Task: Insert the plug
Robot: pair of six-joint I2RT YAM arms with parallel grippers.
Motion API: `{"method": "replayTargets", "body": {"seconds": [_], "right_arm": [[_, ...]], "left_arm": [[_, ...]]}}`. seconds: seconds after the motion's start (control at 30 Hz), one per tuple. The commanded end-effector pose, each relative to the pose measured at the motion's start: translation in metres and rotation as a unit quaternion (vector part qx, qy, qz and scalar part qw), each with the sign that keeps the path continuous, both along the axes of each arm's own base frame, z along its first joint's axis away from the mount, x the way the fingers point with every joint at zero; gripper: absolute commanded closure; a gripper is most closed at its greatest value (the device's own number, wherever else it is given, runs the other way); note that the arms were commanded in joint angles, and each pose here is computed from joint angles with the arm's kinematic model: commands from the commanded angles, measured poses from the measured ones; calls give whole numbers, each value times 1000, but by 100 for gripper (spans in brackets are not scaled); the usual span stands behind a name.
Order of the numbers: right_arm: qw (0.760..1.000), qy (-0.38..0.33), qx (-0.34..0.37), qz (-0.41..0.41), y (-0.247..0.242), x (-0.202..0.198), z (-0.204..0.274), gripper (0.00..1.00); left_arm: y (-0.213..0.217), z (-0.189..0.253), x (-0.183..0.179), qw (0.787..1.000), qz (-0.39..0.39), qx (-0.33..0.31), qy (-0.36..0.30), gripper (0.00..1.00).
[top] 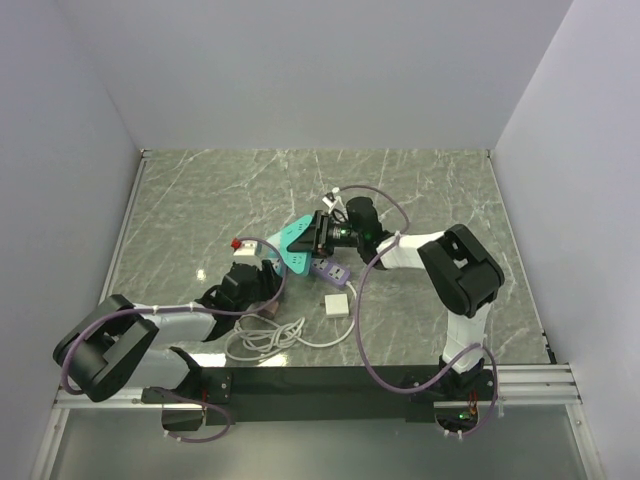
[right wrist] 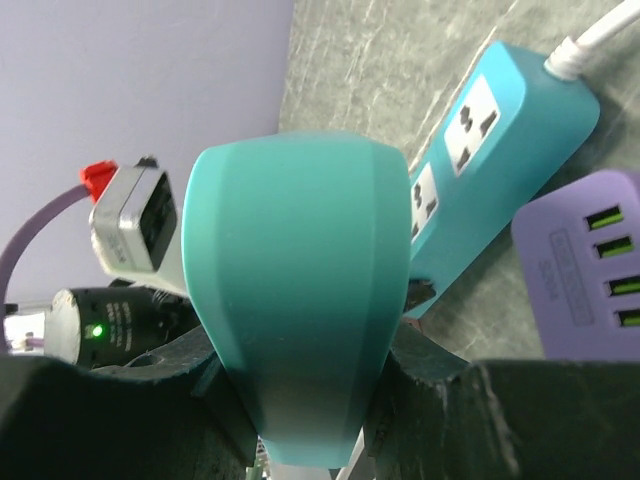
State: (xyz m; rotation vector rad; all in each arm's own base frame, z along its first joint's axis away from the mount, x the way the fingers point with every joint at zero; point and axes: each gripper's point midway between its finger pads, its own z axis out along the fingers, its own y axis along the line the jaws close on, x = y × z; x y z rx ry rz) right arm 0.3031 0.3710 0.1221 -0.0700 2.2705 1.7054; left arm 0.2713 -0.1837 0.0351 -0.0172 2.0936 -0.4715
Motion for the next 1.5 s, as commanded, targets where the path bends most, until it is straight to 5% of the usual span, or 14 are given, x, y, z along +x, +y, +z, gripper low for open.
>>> {"method": "replayTargets", "body": {"seconds": [0.0,1.47], "right_arm": [[1000,-21,17,16,9,7,12,100],[999,31,1,17,6,11,-36,100]], "left_arm": [[-11,17,4,999,-26,-7,-31,100],[-15,20,-5,998,-47,-15,-45,100]]}}
